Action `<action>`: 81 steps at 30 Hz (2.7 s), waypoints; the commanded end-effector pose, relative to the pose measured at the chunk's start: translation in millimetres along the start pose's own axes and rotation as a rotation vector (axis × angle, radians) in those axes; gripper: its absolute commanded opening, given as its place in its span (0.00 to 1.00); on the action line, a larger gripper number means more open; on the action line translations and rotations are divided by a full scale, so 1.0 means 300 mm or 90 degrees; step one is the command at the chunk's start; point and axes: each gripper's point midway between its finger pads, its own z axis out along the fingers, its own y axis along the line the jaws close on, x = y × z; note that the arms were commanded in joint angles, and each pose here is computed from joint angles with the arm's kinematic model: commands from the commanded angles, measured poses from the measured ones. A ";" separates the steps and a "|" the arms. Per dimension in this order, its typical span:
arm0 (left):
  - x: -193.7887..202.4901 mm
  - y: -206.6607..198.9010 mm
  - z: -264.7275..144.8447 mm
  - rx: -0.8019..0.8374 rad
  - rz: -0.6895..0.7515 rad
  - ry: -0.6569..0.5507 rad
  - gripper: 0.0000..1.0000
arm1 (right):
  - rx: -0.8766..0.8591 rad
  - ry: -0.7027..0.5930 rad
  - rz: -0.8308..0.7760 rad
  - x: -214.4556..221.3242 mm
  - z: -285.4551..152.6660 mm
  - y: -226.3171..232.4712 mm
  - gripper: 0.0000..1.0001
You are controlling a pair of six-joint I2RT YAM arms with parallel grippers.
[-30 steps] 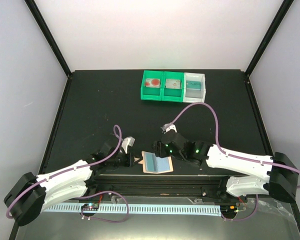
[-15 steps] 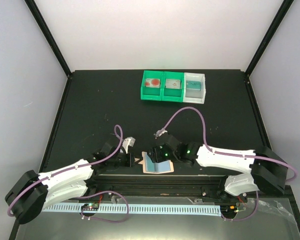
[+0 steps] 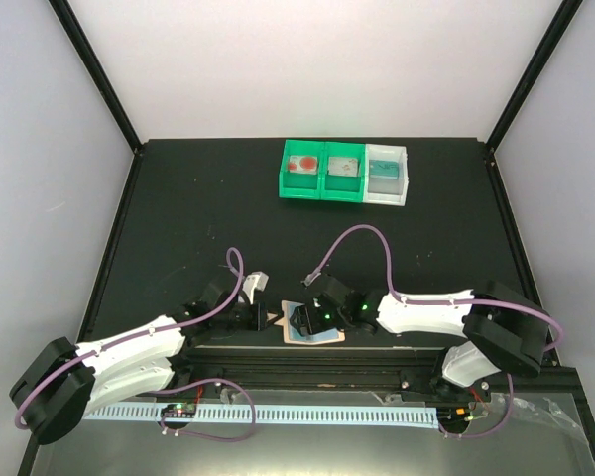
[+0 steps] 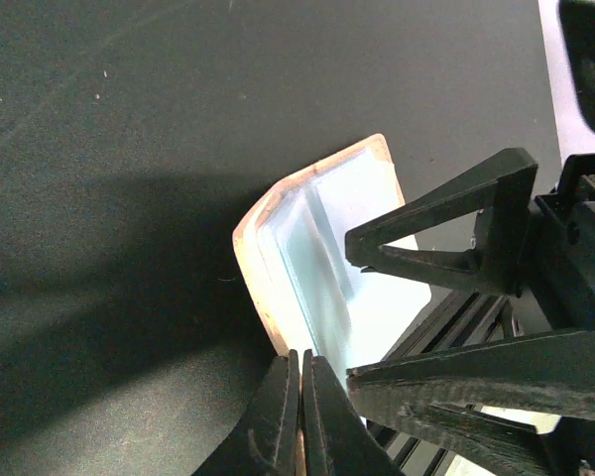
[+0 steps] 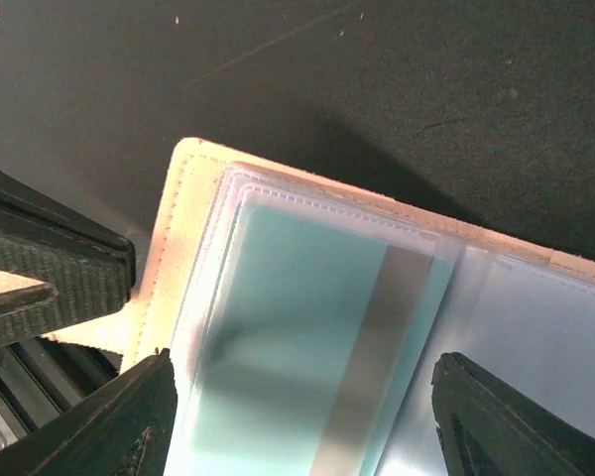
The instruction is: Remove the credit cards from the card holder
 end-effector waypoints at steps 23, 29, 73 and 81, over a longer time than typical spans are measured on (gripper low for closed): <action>-0.038 -0.052 -0.018 0.016 0.020 -0.019 0.02 | 0.136 -0.022 0.003 -0.007 -0.033 -0.133 0.67; -0.038 -0.031 -0.011 -0.005 0.024 -0.016 0.01 | 0.109 -0.036 0.006 -0.012 -0.032 -0.116 0.51; -0.095 -0.090 -0.008 0.045 -0.013 -0.057 0.57 | 0.101 0.003 0.062 0.123 0.086 -0.216 0.04; -0.078 -0.069 0.045 0.049 -0.035 -0.031 0.59 | 0.103 0.001 0.062 0.122 0.083 -0.219 0.04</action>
